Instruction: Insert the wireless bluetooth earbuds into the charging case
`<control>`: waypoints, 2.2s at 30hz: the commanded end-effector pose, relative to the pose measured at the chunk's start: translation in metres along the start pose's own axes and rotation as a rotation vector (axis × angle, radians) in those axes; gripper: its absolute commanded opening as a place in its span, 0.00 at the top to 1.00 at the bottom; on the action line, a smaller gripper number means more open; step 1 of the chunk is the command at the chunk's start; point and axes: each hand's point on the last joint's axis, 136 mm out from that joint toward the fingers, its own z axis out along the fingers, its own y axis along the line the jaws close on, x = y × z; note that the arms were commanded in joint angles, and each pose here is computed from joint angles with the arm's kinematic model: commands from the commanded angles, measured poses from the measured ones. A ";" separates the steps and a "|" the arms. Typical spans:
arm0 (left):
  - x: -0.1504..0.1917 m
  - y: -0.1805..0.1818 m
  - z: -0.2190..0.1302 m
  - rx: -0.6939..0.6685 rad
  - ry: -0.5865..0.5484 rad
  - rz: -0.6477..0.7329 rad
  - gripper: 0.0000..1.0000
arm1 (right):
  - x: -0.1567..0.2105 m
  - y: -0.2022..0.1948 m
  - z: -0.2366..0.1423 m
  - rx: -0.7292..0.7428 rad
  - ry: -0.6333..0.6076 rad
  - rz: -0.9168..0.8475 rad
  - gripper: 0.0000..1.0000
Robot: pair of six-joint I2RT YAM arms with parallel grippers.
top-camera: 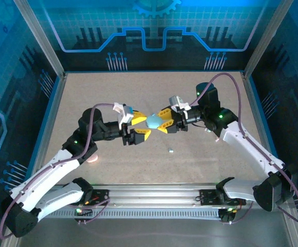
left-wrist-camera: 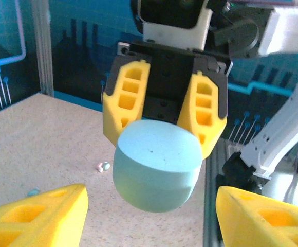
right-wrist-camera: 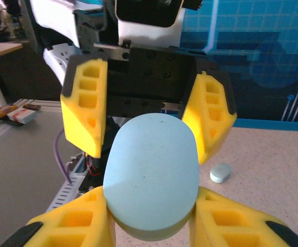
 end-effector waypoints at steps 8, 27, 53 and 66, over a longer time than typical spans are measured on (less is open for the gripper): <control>-0.006 -0.014 0.013 0.106 -0.033 0.169 0.34 | -0.005 -0.003 -0.002 0.004 -0.002 0.046 0.65; -0.012 -0.012 0.016 0.070 -0.050 0.162 0.36 | 0.000 0.005 -0.002 -0.004 0.007 0.012 0.64; -0.003 -0.008 0.023 0.087 -0.015 0.127 0.56 | -0.003 -0.009 0.000 0.055 -0.018 0.029 0.63; 0.012 -0.001 0.027 0.067 0.030 0.082 0.67 | 0.006 -0.050 -0.021 0.419 0.030 0.050 0.46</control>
